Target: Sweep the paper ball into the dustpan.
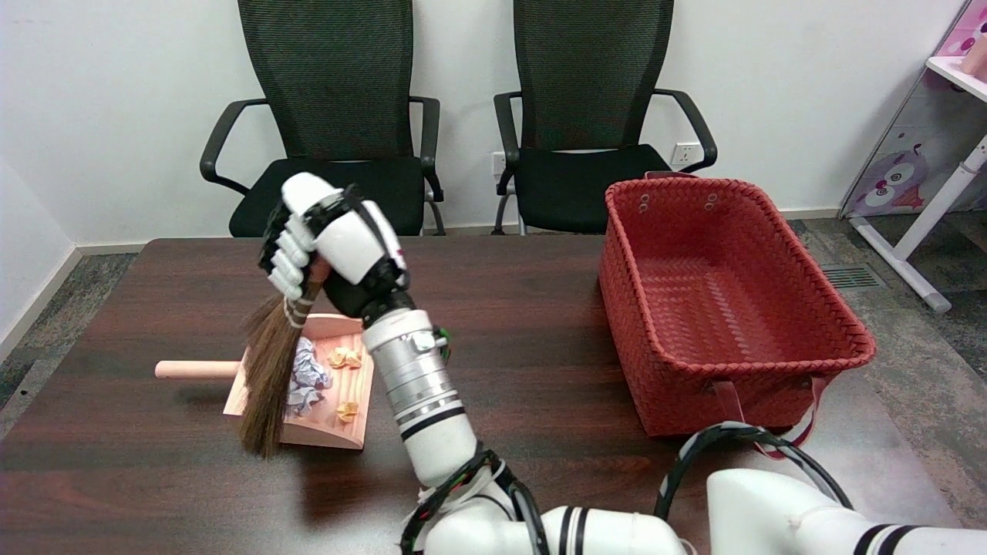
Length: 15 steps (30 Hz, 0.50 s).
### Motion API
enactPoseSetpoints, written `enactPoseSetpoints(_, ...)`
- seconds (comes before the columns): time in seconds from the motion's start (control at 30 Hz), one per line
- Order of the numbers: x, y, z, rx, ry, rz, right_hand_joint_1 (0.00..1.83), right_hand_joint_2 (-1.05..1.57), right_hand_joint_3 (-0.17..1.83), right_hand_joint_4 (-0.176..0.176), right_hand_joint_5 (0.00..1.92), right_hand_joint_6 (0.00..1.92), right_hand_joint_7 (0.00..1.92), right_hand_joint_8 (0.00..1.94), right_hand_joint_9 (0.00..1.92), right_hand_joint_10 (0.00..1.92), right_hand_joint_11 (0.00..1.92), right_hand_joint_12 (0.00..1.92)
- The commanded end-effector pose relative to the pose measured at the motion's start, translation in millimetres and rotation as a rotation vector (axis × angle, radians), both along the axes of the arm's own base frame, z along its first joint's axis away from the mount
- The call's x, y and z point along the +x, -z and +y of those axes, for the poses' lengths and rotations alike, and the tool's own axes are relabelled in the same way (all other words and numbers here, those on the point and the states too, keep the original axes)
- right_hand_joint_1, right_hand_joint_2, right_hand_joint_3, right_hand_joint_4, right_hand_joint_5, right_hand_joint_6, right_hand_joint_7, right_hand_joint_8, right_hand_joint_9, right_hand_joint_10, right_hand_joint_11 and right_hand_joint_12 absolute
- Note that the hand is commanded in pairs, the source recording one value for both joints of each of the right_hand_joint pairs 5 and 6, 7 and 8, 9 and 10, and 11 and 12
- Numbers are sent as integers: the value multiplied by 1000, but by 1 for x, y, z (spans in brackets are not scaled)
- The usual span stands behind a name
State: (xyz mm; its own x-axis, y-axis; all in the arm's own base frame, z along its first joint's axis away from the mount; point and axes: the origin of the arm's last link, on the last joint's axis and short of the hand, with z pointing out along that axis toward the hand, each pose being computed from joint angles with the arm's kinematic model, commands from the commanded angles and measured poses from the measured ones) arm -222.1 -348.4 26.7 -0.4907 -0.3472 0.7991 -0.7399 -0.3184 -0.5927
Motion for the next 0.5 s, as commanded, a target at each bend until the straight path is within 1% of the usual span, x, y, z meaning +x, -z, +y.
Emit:
enactPoseSetpoints(0.03, 32, -83, 32, -103, -175, -49, 745, 1273, 1819, -26, 1920, 1920, 1920, 1920, 1920, 1920, 1920, 1920)
enactPoseSetpoints(0.23, 40, -106, 36, -120, -190, -4, 723, 1371, 1814, -12, 1920, 1920, 1920, 1920, 1920, 1920, 1920, 1920)
enactPoseSetpoints(0.33, 40, -117, 33, -145, -186, 44, 720, 1474, 1758, -7, 1920, 1920, 1920, 1920, 1920, 1920, 1920, 1920)
enactPoseSetpoints(0.43, 39, -131, 28, -172, -149, 111, 736, 1570, 1694, 1, 1920, 1920, 1920, 1920, 1920, 1920, 1920, 1920)
enactPoseSetpoints(0.5, 41, -141, 25, -180, -120, 164, 772, 1571, 1691, 19, 1920, 1920, 1920, 1920, 1920, 1920, 1920, 1920)
